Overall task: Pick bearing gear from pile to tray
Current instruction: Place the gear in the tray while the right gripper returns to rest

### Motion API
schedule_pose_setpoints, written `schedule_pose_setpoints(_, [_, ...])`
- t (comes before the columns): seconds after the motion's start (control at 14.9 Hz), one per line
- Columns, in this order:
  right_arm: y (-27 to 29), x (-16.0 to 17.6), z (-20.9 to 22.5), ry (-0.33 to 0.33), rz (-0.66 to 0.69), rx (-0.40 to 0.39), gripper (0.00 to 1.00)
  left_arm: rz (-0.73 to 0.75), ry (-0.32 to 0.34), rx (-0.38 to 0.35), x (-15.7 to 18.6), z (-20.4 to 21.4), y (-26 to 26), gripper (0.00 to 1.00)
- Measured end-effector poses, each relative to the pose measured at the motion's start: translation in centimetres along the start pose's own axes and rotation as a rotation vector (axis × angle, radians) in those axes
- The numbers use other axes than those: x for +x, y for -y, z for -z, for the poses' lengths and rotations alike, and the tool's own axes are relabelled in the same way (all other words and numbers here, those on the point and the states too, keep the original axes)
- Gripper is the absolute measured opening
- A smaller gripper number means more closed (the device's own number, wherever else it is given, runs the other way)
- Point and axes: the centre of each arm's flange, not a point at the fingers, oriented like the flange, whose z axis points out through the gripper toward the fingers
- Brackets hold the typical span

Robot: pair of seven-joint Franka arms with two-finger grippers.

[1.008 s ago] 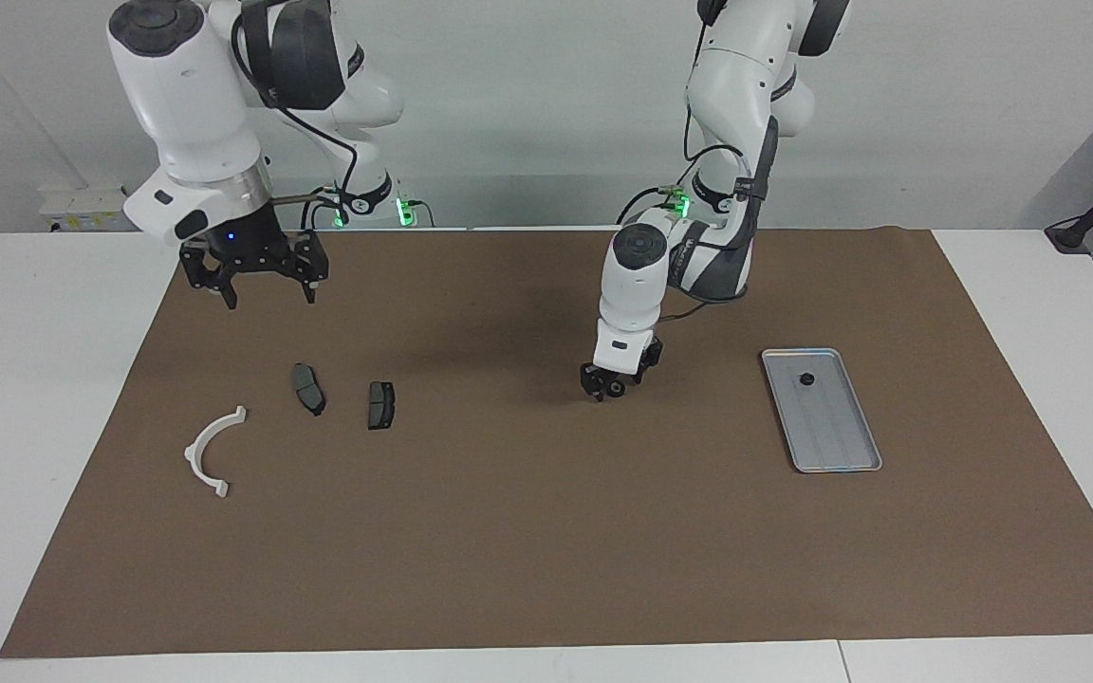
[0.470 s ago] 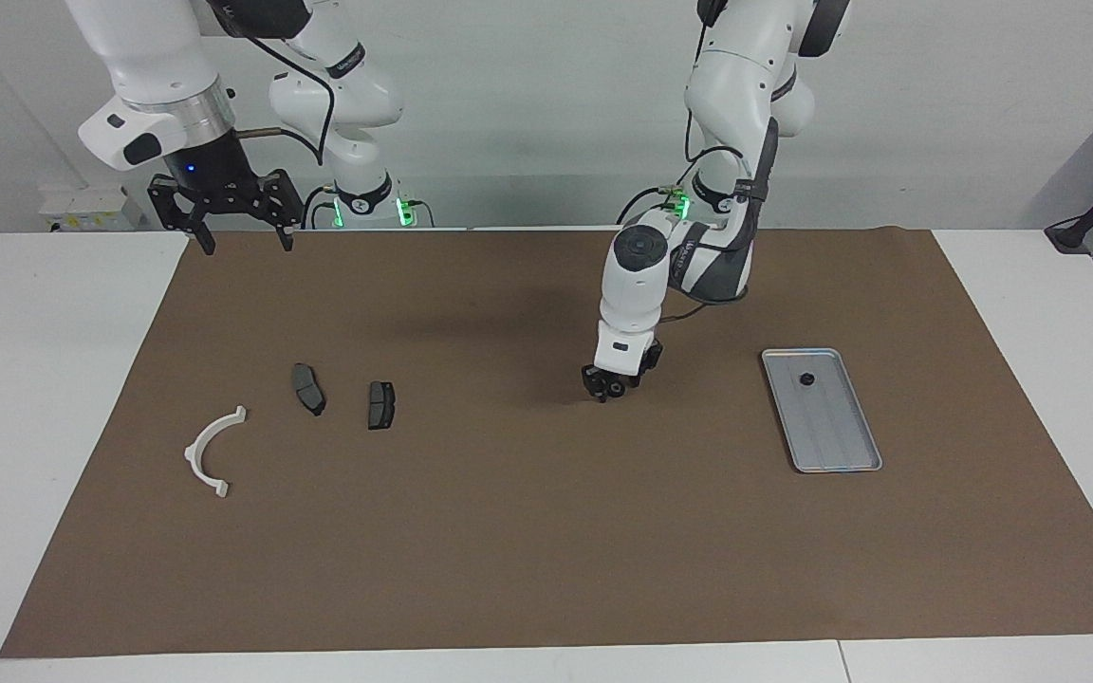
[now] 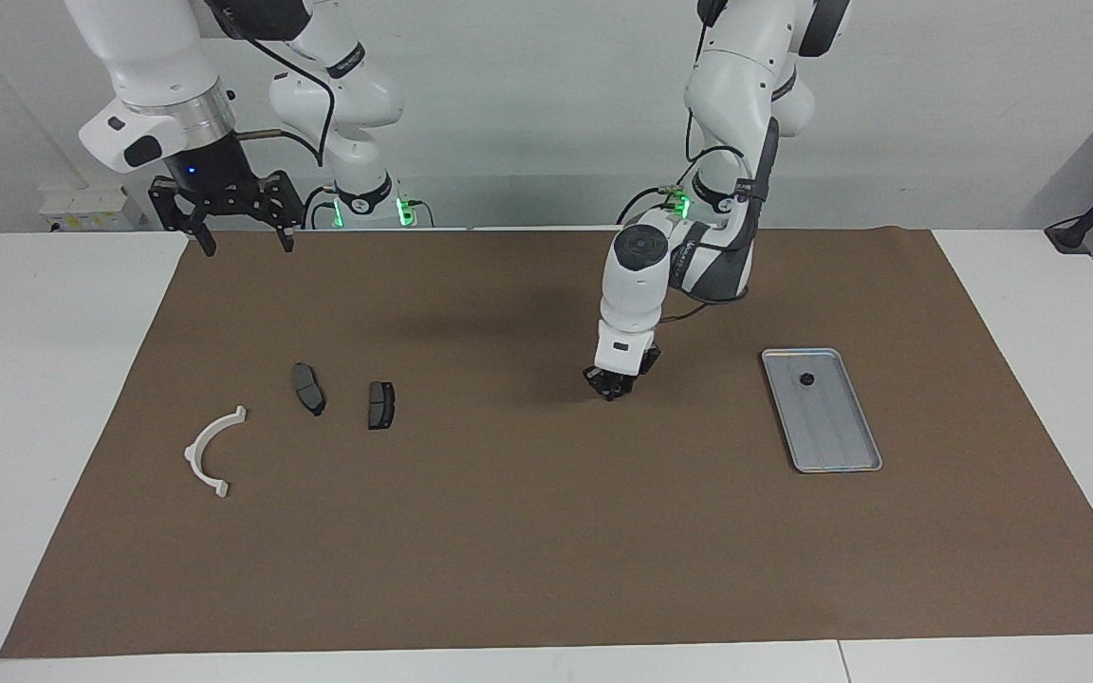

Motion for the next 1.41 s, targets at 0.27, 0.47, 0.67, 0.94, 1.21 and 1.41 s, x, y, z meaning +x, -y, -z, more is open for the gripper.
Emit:
schedule_pose_setpoints(0.27, [0.2,-0.6,-0.6,0.057,-0.019,0.015,1.00,-0.067,-0.009,0.037,7.4,3.2,6.9,0.35])
schedule_pose_setpoints(0.47, [0.3,-0.6,-0.6,0.061,-0.020,0.029,1.00,-0.141,-0.020,0.038,13.4,6.0,14.5,0.35])
schedule_pose_setpoints(0.67, [0.3,-0.6,-0.7,0.061,-0.020,0.029,1.00,-0.237,0.001,0.020,17.6,5.7,21.1,0.35])
schedule_pose_setpoints(0.94, [0.3,-0.6,-0.8,0.063,-0.020,0.029,1.00,-0.284,-0.012,0.006,20.1,5.3,25.5,0.35])
schedule_pose_setpoints(1.21, [0.3,-0.6,-0.8,0.064,-0.020,0.029,1.00,-0.300,-0.016,-0.003,20.7,2.3,25.8,0.35])
schedule_pose_setpoints(1.41, [0.3,-0.6,-0.8,0.064,-0.020,0.029,1.00,-0.298,-0.011,-0.004,20.9,1.3,26.0,0.35])
